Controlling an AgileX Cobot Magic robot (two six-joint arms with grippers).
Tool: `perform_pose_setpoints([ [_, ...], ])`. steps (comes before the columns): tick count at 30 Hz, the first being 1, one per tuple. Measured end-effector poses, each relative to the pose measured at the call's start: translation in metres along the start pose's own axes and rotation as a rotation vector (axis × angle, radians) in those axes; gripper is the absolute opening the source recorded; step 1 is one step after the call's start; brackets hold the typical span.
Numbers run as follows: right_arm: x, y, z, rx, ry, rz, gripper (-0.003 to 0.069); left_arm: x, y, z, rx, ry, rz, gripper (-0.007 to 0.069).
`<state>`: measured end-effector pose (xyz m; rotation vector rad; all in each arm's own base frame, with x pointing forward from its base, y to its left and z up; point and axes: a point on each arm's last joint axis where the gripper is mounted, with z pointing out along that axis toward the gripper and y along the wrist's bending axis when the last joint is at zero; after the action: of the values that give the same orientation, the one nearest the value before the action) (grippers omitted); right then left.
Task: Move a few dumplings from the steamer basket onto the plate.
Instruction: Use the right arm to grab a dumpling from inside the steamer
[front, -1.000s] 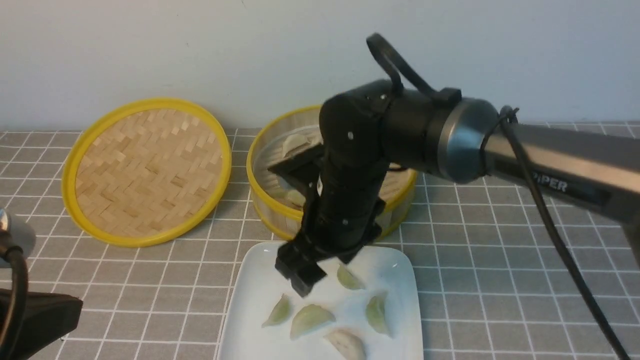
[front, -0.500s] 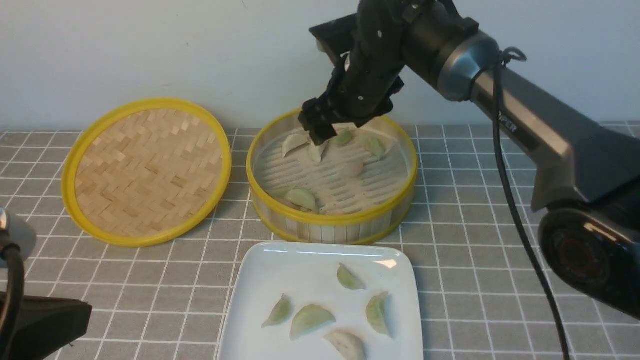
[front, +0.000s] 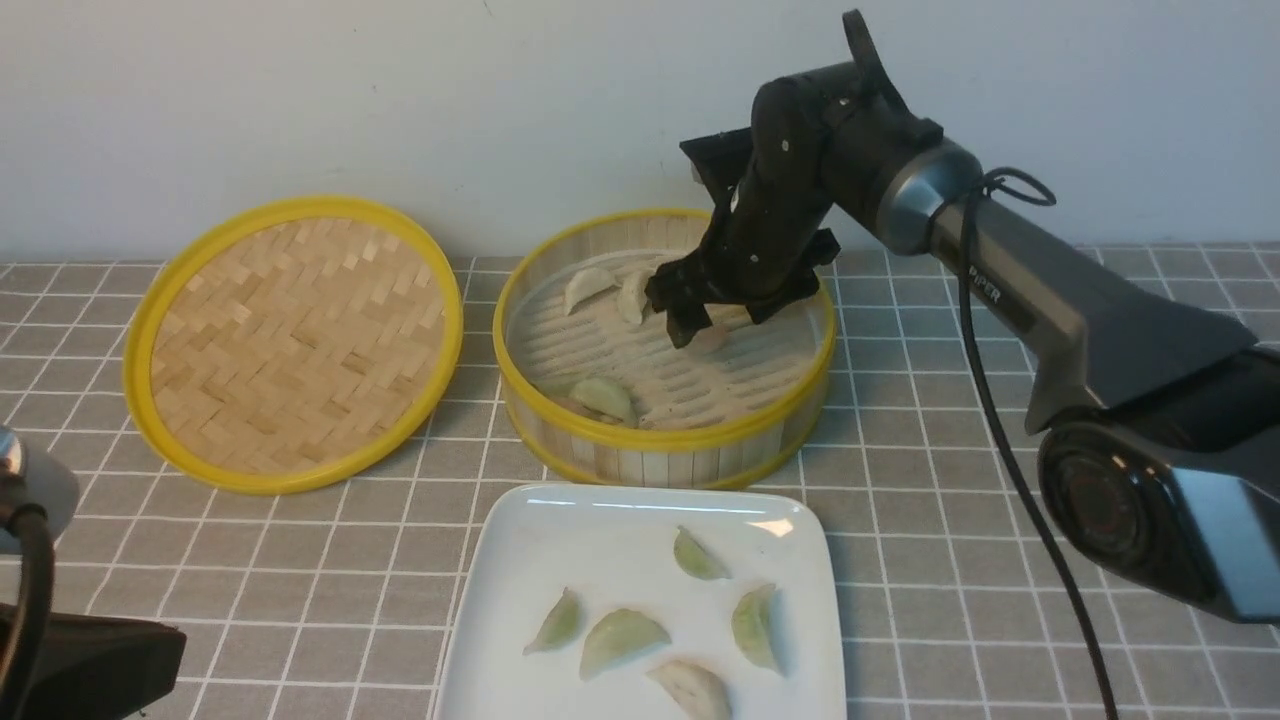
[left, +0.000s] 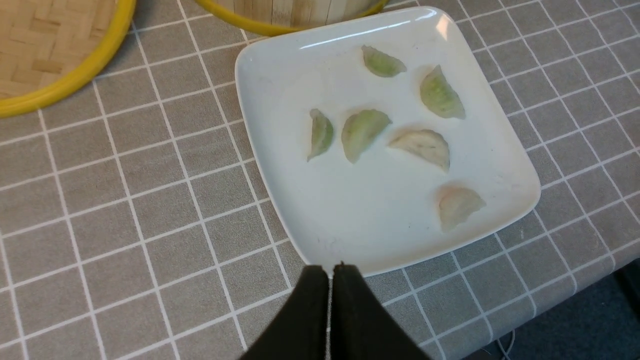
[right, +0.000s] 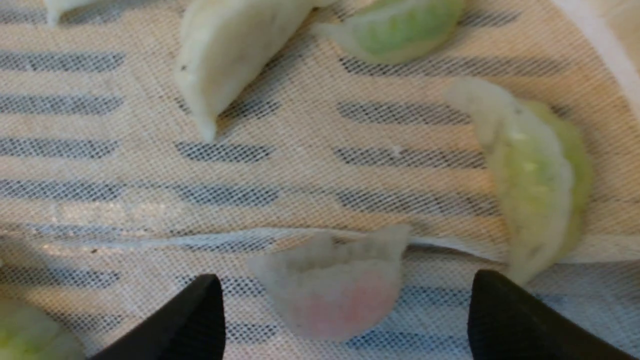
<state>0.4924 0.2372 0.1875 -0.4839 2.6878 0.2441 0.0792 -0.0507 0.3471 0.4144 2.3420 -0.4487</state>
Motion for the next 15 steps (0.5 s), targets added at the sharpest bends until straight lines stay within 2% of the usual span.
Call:
perform_pose_setpoints([
  [10, 0.003, -0.001, 0.017, -0.004, 0.001, -0.016, 0.0574, 0.000, 0.000, 0.000, 0.000, 0.000, 0.000, -0.0005],
  [13, 0.002, -0.001, 0.017, -0.003, -0.004, -0.017, 0.0507, 0.000, 0.000, 0.000, 0.000, 0.000, 0.000, -0.0005],
  [14, 0.002, -0.001, 0.018, -0.003, -0.009, -0.016, 0.0415, 0.000, 0.000, 0.000, 0.000, 0.000, 0.000, -0.0005],
  [15, 0.002, -0.002, 0.018, -0.002, -0.011, -0.016, 0.0356, 0.000, 0.000, 0.000, 0.000, 0.000, 0.000, -0.0005],
])
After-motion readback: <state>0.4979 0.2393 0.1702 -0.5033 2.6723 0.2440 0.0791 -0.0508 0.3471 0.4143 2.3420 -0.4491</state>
